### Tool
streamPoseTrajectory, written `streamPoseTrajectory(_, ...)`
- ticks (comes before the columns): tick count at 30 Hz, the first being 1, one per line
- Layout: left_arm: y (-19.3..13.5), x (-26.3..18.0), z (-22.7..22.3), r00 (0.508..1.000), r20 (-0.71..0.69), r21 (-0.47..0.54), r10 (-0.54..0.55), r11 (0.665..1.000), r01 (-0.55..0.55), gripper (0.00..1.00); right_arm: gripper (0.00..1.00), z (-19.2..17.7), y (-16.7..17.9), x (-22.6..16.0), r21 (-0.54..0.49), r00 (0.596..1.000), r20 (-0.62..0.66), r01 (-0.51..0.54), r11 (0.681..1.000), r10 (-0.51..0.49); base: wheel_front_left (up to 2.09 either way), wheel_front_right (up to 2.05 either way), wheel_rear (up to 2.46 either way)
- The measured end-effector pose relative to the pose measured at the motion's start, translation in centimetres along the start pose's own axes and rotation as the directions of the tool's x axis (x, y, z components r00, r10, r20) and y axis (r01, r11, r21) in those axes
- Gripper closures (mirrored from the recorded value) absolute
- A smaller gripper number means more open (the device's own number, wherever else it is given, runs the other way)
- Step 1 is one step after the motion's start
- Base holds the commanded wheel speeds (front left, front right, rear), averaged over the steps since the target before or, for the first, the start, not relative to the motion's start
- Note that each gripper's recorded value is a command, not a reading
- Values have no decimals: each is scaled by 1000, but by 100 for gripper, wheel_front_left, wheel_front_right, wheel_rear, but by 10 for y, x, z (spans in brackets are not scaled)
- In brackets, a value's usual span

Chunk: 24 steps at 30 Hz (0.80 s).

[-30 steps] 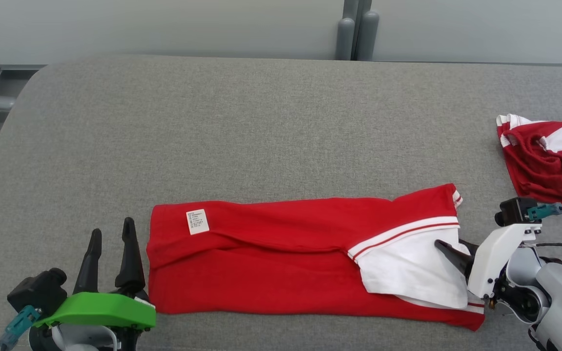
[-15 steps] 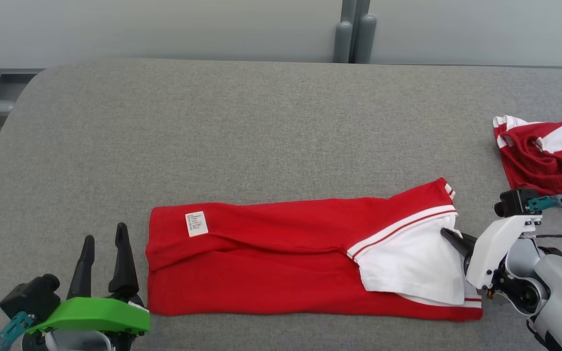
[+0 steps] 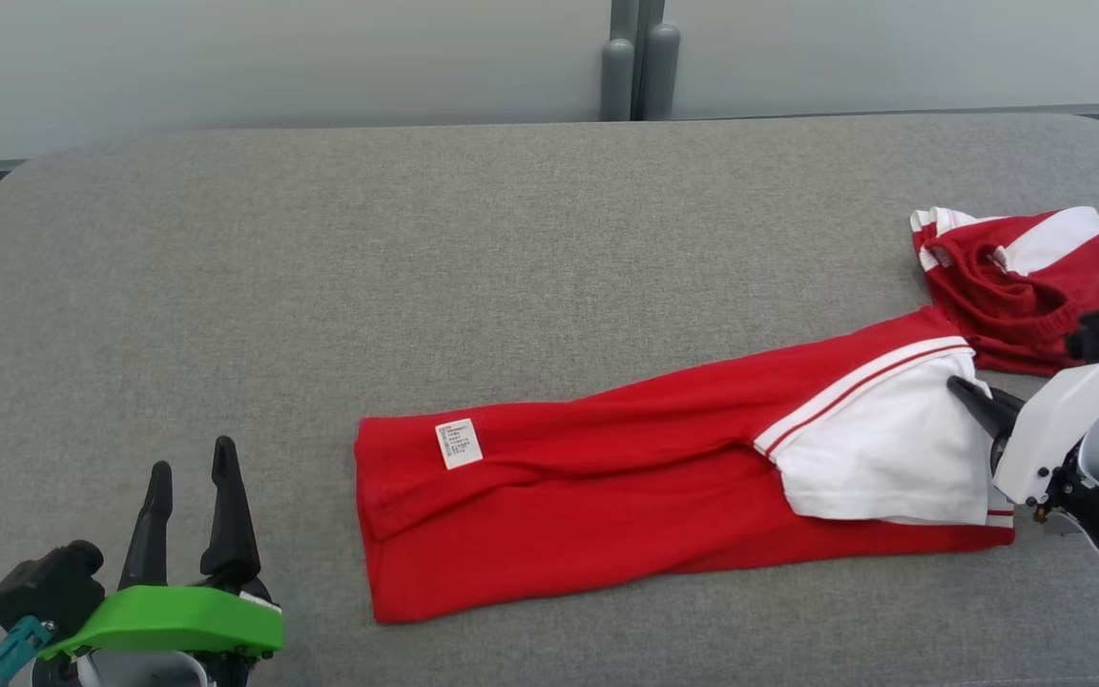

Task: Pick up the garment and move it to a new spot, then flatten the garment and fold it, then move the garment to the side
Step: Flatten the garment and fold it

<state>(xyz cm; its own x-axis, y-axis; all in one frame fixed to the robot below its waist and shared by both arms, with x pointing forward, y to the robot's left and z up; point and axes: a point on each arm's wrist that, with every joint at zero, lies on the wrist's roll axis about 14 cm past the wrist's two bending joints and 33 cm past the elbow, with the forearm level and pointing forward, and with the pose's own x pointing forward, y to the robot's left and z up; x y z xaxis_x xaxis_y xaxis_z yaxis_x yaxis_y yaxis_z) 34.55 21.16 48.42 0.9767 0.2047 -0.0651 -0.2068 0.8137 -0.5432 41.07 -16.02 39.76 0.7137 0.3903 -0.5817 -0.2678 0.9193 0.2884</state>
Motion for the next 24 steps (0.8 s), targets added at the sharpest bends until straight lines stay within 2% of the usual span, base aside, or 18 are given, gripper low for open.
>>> streamPoseTrajectory(6,-10,4,-6,999,-19,4,-30,1000,30,0,100,11,-24,-14,3,998,36,56,998,-56,0,0,0)
streamPoseTrajectory(10,-14,4,-11,998,-36,3,-42,999,42,0,100,15,-25,-16,20,997,48,52,998,-53,0,0,0)
streamPoseTrajectory(15,-15,3,-11,998,-37,1,-44,999,44,0,100,15,21,-8,11,996,43,-75,997,74,0,0,0)
streamPoseTrajectory(18,-15,2,-11,998,-36,-1,-43,999,43,0,100,14,36,-7,-11,993,34,-116,993,117,0,0,0)
streamPoseTrajectory(24,-15,-1,-7,999,-22,-8,-41,999,41,0,100,21,98,-9,-80,959,10,-283,956,285,0,0,0)
